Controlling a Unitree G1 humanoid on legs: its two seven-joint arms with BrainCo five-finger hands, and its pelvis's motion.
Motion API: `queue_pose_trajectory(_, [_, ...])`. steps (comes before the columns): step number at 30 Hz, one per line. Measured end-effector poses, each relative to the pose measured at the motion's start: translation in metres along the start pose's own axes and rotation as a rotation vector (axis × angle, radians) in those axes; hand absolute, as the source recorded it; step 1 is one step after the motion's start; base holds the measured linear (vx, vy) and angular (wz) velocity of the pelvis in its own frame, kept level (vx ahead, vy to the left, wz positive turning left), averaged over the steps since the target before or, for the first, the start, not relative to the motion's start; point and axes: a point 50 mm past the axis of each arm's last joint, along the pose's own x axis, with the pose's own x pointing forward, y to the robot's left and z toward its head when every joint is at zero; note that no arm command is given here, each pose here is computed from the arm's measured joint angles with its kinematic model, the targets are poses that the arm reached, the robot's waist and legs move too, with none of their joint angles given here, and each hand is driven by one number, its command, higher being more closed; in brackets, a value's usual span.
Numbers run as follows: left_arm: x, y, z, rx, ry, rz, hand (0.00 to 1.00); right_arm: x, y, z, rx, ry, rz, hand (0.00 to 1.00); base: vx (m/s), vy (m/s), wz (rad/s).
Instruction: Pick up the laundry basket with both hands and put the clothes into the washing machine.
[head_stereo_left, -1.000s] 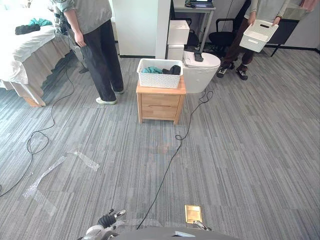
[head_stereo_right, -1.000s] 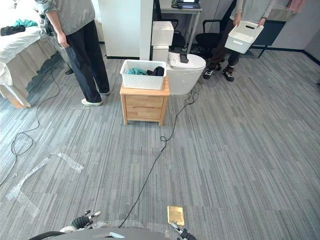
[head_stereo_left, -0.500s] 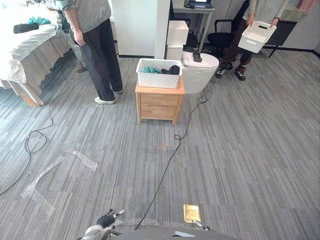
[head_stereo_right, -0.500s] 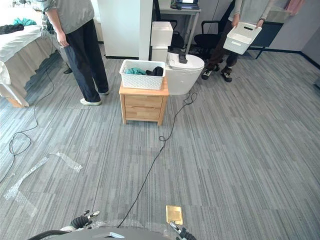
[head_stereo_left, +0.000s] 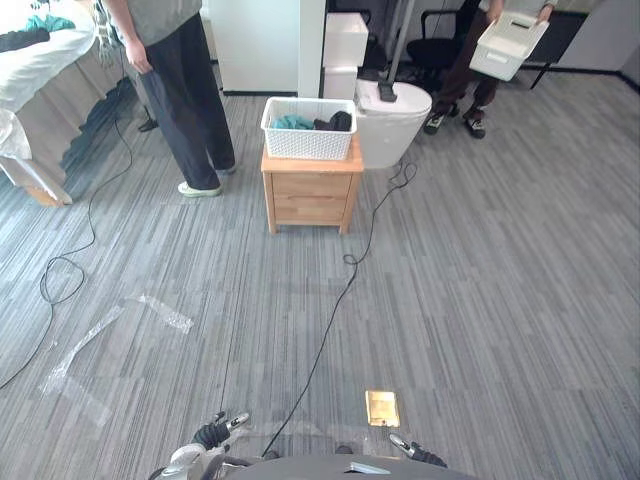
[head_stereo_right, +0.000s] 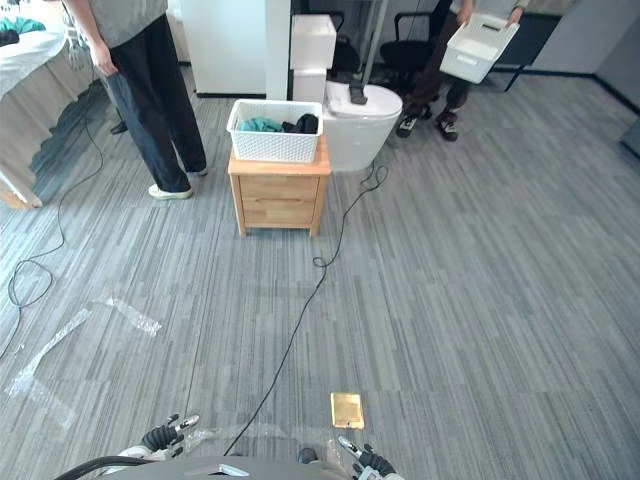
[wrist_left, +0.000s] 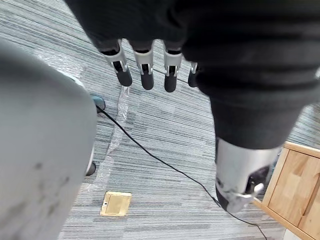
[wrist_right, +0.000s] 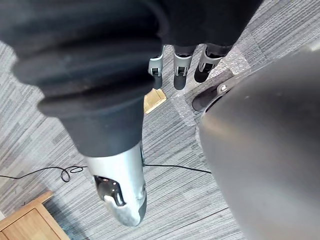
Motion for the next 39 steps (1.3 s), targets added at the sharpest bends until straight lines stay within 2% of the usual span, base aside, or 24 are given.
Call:
queue_pose_trajectory(7, [0.0,0.006,0.012,0.04,-0.031,0.01,0.0,0.0,-0.002,0.006,0.062,-0.038,0.016,0.0,0.18,0.067,0.01])
queue_pose_trajectory(12, [0.009,-0.017,0.042,0.055,-0.1,-0.052,0.0,-0.002,-0.007,-0.003,0.184,-0.037,-0.017,0.0,0.46,-0.075,0.55])
queue_pose_trajectory(14, [0.008,-0.017,0.038,0.005,-0.101,-0.043,0.0,-0.008,-0.014,-0.022,0.296,-0.014,-0.054,0.0,0.6,-0.269,1.04])
queue_pose_trajectory(16, [0.007,-0.012,0.037,-0.061,-0.113,-0.021,0.0,-0.01,-0.019,-0.019,0.317,-0.037,-0.068,0.0,0.74,-0.39,0.38])
queue_pose_trajectory(18, [0.005,-0.013,0.029,-0.136,-0.121,-0.011,0.0,-0.009,-0.018,-0.007,0.285,-0.085,-0.055,0.0,0.75,-0.392,-0.25])
queue_pose_trajectory(20, [0.003,-0.012,0.031,-0.137,-0.149,-0.008,0.0,-0.008,-0.019,0.0,0.235,-0.086,-0.048,0.0,0.6,-0.221,-0.56])
queue_pose_trajectory(24, [0.001,-0.003,0.057,-0.107,-0.247,0.001,0.0,0.0,0.004,0.012,0.133,-0.081,0.026,0.0,0.69,-0.201,-0.34])
queue_pose_trajectory(26, [0.002,-0.008,0.046,-0.105,-0.207,-0.012,0.0,0.004,0.01,0.041,0.119,-0.154,0.048,0.0,1.29,0.138,-1.25])
queue_pose_trajectory(27, [0.003,-0.007,0.031,-0.095,-0.145,-0.007,0.0,0.003,0.005,0.04,0.108,-0.152,0.033,0.0,1.02,0.344,-1.05])
queue_pose_trajectory(28, [0.002,-0.004,0.029,-0.12,-0.142,0.001,0.0,0.003,0.004,0.037,0.104,-0.142,0.032,0.0,0.77,0.359,-0.6])
queue_pose_trajectory(30, [0.001,0.008,0.036,-0.073,-0.142,0.026,0.0,0.004,0.006,0.018,0.11,-0.07,0.029,0.0,0.62,0.276,-0.03])
queue_pose_trajectory(33, [0.002,0.008,0.033,-0.021,-0.104,0.018,0.0,0.001,0.004,-0.004,0.129,0.006,0.02,0.0,0.63,0.208,0.26])
queue_pose_trajectory(39, [0.003,0.006,0.036,-0.03,-0.113,0.018,0.0,-0.003,-0.009,-0.007,0.231,-0.029,-0.028,0.0,0.37,0.041,0.11])
